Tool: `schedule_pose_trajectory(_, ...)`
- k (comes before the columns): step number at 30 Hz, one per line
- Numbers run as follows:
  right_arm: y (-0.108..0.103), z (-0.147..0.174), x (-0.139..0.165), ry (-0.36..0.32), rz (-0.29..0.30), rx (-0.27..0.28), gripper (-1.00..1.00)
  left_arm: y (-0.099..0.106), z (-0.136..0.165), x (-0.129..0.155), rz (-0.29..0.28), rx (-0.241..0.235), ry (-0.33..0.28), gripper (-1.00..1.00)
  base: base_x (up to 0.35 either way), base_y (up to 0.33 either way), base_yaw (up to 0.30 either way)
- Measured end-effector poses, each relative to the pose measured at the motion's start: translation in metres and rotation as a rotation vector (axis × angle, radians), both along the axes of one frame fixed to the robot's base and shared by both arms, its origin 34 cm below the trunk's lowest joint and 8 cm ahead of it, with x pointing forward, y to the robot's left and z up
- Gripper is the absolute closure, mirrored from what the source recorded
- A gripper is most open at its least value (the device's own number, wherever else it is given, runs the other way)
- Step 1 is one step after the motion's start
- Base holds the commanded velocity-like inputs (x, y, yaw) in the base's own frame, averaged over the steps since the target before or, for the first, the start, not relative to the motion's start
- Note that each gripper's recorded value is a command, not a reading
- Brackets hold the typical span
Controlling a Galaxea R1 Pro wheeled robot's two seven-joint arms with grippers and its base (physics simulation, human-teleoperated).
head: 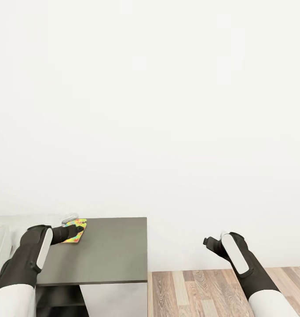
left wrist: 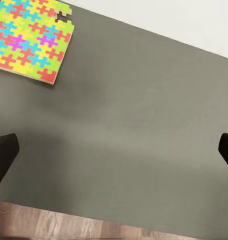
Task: Put all the toys in the child's room - the three board games (two on the bed and one on the table), the two jigsaw puzzles on the table, and the tennis ball on the table - inside the toy box on the table in the child's room.
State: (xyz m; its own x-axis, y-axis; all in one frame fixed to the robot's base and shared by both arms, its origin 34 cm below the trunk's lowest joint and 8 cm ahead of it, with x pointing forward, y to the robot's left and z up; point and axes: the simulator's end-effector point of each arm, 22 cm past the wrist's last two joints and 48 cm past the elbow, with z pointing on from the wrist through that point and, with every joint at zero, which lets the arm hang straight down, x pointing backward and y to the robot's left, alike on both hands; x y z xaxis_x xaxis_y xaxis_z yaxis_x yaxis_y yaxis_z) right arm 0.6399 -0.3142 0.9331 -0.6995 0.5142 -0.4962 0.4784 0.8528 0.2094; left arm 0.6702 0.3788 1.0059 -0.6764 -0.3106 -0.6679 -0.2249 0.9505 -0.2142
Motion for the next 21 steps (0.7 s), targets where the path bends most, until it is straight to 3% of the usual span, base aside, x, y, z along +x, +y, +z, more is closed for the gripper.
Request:
schedule_pose_trajectory(5, 0.0, -0.002, -0.001, 0.005, 0.002, 0.0, -1.0, -0.002, -0.023, 0.0, 0.008, -0.007, 0.048, -1.0, 0.223, 0.031, 0.0)
schedule_pose_trajectory(12, 0.005, -0.003, 0.0, 0.006, 0.019, -0.009, -1.0, -0.003, -0.028, 0.007, 0.012, -0.009, 0.052, -1.0, 0.157, 0.006, 0.0)
schedule_pose_trajectory(21, 0.008, -0.003, 0.0, 0.005, 0.028, -0.011, -1.0, 0.025, -0.033, 0.0, 0.095, 0.074, 0.09, -1.0, 0.114, 0.0, 0.0)
